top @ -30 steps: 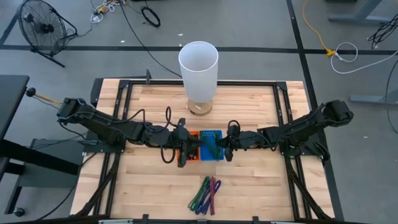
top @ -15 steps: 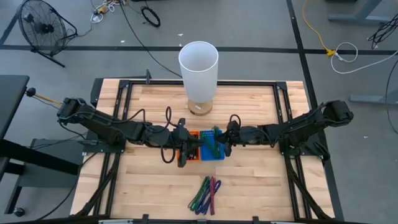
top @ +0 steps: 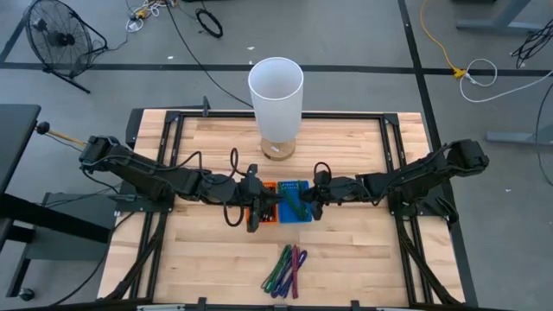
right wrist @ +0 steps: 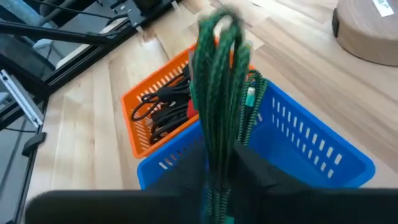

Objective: Pick & Place USB Port
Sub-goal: Put the green USB cable into the blue bin

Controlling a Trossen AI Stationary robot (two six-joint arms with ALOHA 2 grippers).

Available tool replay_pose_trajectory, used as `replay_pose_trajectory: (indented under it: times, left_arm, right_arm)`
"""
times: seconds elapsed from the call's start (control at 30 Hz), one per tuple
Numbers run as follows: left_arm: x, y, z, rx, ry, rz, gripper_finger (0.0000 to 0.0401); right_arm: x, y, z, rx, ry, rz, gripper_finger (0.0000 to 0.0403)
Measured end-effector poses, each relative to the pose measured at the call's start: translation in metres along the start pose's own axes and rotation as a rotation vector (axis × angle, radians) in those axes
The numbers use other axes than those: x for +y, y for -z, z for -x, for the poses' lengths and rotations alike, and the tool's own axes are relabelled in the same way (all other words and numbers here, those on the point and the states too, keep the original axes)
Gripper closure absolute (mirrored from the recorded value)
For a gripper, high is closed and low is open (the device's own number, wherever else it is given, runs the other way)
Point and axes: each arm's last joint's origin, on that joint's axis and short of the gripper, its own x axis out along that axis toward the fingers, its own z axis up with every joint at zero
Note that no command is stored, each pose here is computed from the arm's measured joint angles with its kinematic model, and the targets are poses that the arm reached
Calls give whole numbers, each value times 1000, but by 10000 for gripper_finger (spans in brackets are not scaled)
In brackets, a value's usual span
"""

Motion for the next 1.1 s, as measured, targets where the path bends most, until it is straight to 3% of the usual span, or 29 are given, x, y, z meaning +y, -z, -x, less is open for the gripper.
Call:
replay_pose_trajectory:
  times: [0.17,0.33,0.7,0.9,1.1]
  left_arm:
    - [0,0,0,1,0,0,362]
    - [0,0,0,3,-1,1,362]
    - [0,2,0,26,2,83,362]
    - [-6,21,-9,151,59,287,362]
    - [-46,69,-29,347,148,485,362]
  right_arm:
    - [0,0,0,-4,0,2,270]
    - [1,-3,0,-35,-2,30,227]
    - [4,-8,0,-84,-31,97,211]
    - [6,-9,1,-66,-96,117,211]
    - [6,-8,1,-53,-110,141,211]
